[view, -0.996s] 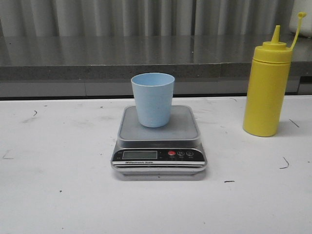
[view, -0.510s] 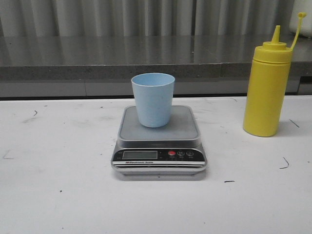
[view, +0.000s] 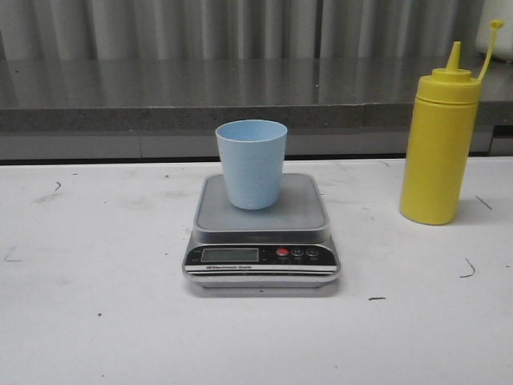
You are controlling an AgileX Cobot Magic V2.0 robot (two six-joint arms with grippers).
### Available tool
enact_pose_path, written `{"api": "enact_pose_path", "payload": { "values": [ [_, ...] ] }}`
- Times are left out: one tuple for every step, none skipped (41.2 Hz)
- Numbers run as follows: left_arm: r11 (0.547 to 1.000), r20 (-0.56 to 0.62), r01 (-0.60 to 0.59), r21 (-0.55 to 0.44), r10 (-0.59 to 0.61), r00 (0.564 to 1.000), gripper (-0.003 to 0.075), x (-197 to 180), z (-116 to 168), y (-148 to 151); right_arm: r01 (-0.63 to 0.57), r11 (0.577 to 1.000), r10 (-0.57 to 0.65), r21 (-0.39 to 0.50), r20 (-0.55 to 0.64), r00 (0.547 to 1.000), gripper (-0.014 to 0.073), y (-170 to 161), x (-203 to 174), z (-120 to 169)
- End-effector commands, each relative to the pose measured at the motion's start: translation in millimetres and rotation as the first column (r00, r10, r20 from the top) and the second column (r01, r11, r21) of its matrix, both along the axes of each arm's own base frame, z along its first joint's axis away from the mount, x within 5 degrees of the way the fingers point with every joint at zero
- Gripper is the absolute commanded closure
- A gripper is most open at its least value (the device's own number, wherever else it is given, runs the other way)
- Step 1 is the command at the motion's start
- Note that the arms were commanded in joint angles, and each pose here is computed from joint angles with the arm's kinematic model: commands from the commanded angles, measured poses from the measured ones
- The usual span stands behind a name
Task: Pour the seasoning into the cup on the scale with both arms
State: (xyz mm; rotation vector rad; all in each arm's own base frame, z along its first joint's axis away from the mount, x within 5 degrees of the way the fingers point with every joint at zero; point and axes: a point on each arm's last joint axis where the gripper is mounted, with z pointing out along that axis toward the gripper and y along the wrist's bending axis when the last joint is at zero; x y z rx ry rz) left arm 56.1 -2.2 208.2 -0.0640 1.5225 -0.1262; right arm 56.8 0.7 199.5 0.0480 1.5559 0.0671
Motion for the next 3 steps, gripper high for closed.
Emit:
{"api": "enact_pose_path", "payload": {
  "values": [
    [1.0,0.078,-0.004,-0.015,0.006,0.997,0.074,-0.8,0.5,0.5,0.007,1.0,-0.006,-0.011,0.112,0.994,0.0663,-0.3,-2.3,11.0],
    [1.0,0.078,-0.004,-0.015,0.006,0.997,0.074,-0.8,0.5,0.5,0.007,1.0,-0.006,-0.011,0.112,0.994,0.0663,-0.3,-2.3,11.0],
    [1.0,0.078,-0.004,-0.015,0.006,0.997,0.074,-0.8,0.5,0.5,0.007,1.0,-0.006,-0.011,0.112,0.994,0.0663,-0.3,-2.3,11.0]
  ]
}}
